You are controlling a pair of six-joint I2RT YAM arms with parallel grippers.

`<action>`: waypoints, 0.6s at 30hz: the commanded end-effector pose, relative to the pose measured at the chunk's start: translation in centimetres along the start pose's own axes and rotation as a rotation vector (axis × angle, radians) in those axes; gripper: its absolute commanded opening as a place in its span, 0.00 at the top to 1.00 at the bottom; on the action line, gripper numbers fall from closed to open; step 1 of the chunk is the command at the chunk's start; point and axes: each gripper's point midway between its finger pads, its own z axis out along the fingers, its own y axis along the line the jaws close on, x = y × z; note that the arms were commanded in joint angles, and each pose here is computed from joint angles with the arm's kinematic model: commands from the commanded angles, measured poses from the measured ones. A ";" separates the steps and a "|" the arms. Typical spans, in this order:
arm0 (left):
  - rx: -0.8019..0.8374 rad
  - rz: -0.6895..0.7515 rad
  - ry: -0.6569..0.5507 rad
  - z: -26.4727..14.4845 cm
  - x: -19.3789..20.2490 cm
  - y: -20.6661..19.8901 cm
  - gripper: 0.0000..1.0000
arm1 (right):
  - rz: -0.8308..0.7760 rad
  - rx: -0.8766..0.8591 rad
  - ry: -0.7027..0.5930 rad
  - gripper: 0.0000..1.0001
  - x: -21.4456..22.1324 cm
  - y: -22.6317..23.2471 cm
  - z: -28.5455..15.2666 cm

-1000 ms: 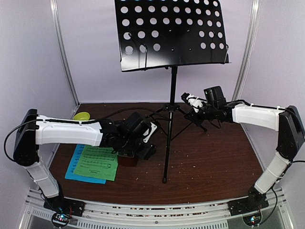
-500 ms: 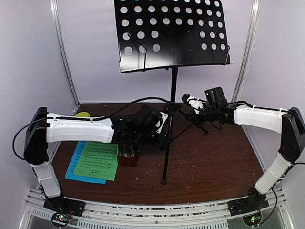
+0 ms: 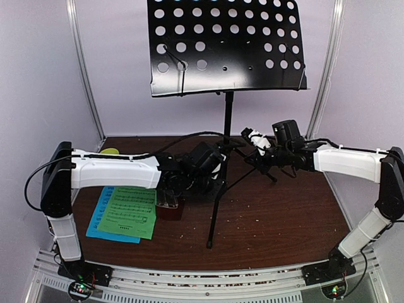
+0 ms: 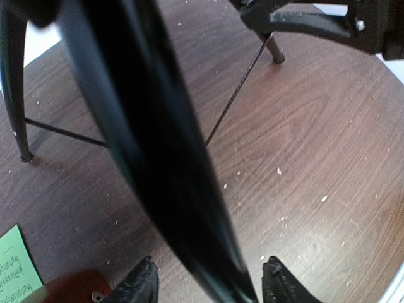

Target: Set up the instrument practice props

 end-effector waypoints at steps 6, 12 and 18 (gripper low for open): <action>-0.124 0.038 0.129 -2.3 4.3 4.5 0.50 | 0.135 -0.045 0.044 0.98 1.1 2.4 -0.9; -0.040 0.087 0.083 -3.3 2.8 3.6 0.41 | 0.134 -0.049 0.035 0.83 1.0 3.2 -1.2; 0.178 0.102 -0.078 -8.0 -2.8 -0.1 0.28 | 0.153 -0.015 -0.013 0.49 -0.8 2.4 -2.5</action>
